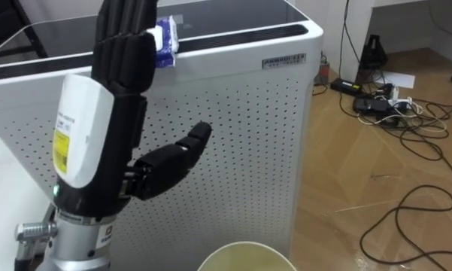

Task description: Pick garbage

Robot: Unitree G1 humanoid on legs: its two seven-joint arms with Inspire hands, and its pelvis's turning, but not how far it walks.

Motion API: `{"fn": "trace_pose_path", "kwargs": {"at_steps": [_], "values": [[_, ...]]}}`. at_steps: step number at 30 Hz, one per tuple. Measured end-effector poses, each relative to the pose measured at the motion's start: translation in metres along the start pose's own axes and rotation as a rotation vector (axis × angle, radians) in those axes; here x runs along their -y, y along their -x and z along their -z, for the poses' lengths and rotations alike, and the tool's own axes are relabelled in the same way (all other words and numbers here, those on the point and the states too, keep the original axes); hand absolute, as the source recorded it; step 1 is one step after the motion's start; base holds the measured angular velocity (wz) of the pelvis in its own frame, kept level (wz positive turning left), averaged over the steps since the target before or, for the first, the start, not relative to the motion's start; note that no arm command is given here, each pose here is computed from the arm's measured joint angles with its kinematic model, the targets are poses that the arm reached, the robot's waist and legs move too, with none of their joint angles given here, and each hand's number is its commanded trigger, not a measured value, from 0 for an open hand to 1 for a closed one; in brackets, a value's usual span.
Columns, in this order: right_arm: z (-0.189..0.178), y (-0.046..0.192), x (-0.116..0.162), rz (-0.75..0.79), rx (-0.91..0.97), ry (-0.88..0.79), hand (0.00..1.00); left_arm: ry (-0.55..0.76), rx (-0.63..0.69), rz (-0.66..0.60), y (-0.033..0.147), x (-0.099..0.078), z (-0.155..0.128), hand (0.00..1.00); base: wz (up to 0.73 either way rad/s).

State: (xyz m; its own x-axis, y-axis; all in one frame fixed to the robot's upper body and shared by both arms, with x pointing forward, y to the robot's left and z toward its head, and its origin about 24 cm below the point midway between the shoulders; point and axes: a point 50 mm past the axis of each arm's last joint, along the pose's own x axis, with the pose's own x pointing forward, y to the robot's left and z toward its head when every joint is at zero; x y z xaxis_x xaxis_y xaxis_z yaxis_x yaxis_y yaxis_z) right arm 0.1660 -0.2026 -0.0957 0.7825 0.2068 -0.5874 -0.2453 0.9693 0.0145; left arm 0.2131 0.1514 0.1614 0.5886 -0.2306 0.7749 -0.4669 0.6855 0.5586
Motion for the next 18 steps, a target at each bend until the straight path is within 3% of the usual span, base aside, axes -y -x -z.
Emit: {"fn": "trace_pose_path", "kwargs": {"at_steps": [18], "values": [[0.0009,0.0018,0.0041,-0.004,-0.016,0.043,1.00,-0.068,0.005,0.050,-0.0032,-0.0059,0.0067,0.00,0.01]]}}
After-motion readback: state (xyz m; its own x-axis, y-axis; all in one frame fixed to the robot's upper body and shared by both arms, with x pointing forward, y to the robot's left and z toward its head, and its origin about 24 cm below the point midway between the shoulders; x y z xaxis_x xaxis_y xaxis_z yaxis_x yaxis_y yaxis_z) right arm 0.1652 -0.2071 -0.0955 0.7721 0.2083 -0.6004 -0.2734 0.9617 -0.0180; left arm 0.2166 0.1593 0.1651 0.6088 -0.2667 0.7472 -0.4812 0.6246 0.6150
